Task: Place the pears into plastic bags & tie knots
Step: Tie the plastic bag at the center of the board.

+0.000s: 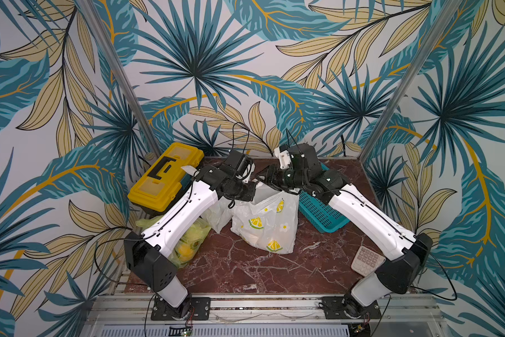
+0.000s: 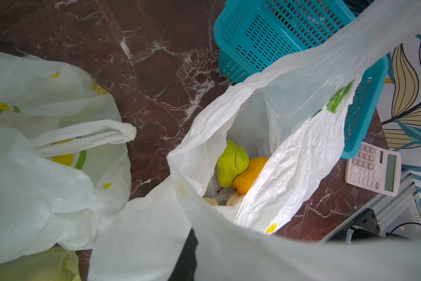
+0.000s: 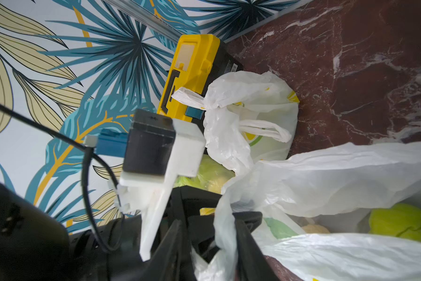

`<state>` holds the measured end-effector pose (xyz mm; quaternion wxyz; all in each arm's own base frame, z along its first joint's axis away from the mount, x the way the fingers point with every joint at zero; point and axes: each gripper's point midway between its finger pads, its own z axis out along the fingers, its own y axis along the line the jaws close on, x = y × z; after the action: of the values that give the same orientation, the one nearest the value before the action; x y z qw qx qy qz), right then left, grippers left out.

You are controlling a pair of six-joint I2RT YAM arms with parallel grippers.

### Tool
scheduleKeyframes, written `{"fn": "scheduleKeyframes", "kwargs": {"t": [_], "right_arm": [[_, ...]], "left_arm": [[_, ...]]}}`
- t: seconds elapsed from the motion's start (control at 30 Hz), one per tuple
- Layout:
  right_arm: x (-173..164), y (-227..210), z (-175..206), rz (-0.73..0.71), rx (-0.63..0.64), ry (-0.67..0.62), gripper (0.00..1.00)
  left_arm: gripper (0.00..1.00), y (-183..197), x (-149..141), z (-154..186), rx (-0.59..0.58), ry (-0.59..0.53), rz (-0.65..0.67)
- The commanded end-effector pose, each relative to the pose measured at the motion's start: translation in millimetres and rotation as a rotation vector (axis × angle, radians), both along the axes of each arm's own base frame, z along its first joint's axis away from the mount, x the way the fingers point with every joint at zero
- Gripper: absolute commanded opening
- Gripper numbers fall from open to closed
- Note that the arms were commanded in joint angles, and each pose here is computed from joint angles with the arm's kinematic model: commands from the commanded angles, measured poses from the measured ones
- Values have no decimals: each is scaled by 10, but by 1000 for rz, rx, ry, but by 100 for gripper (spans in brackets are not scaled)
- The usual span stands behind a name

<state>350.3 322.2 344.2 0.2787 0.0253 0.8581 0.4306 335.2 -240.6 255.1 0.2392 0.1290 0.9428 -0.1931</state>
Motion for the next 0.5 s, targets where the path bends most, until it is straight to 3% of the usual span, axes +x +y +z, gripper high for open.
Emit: {"fn": "scheduleKeyframes", "kwargs": {"t": [0.0, 0.13, 0.23, 0.37, 0.47], "right_arm": [[-18, -23, -69, -12, -45, 15, 39], [17, 55, -36, -3, -7, 12, 18], [32, 103, 151, 25, 7, -34, 4], [-51, 128, 399, 118, -31, -94, 0], [-202, 172, 465, 221, -56, -93, 0]], "left_arm": [[18, -4, 54, 218, -43, -66, -10], [24, -74, 24, 276, -83, -82, -49], [42, -114, -130, 362, -117, -132, -154], [64, 30, -381, 392, -56, -300, -324], [78, 206, -400, 429, 7, -490, -357]]}}
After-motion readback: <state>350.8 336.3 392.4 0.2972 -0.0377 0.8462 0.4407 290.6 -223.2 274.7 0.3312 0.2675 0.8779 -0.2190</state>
